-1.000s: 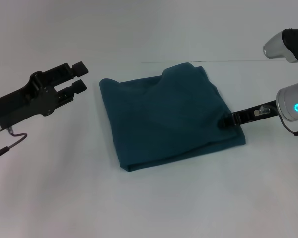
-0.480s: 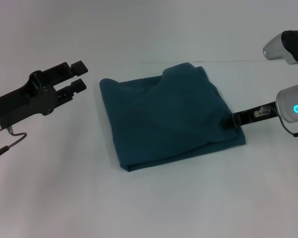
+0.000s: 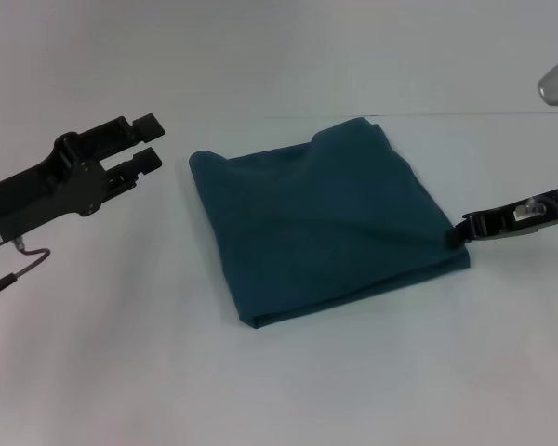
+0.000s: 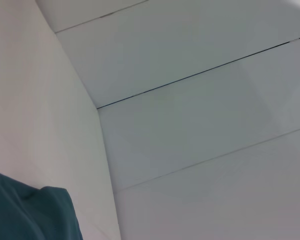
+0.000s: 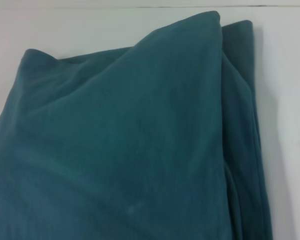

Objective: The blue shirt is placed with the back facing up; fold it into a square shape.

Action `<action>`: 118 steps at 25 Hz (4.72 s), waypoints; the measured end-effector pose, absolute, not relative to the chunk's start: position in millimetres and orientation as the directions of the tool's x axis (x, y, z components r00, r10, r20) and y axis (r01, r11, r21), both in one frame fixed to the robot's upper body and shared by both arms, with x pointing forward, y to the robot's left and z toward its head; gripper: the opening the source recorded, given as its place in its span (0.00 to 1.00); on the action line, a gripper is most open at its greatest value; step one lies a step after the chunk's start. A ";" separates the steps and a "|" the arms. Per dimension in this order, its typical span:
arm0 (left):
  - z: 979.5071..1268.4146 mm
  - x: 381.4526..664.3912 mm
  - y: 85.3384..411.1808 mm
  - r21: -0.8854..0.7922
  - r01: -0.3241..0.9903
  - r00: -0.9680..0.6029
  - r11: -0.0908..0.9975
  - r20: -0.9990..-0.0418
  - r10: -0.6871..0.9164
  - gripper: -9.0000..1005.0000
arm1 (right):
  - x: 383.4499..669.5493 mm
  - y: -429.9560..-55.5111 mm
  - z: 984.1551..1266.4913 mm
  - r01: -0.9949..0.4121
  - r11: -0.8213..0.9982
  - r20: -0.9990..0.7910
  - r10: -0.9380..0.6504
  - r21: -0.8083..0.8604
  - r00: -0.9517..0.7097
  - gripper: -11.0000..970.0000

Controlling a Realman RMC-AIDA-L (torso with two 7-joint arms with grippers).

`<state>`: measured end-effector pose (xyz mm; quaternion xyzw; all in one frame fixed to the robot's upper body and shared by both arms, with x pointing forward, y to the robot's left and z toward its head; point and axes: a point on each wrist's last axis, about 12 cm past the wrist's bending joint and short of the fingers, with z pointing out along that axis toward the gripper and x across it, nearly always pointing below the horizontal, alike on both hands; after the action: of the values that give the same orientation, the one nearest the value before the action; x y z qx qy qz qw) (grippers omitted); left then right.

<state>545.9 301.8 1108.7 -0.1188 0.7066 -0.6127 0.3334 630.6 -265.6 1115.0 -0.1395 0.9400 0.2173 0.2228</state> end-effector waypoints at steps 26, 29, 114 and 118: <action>1107.7 545.9 300.0 -0.946 0.240 -0.751 0.216 -0.322 -0.576 0.60 | 634.6 -286.1 1111.6 -0.217 0.922 -0.449 -0.054 0.320 -0.892 0.22; 1107.7 546.0 300.1 -0.946 0.241 -0.750 0.217 -0.323 -0.577 0.60 | 636.7 -299.9 1116.1 -0.169 0.935 -0.459 -0.008 0.311 -0.889 0.35; 1028.9 541.8 210.3 -0.885 -0.131 -0.919 0.447 -0.060 -0.388 0.55 | 680.4 -239.4 1232.6 -0.543 0.780 -0.626 -0.262 0.310 -0.735 0.92; 1027.9 540.2 212.2 -0.886 -0.138 -0.917 0.442 -0.054 -0.395 0.52 | 680.5 -241.2 1233.5 -0.541 0.780 -0.630 -0.254 0.316 -0.734 0.92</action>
<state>540.2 212.2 1027.9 -0.1587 0.8395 -0.5037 0.1276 680.5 -241.2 1233.5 -0.2213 0.8977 0.2473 0.2898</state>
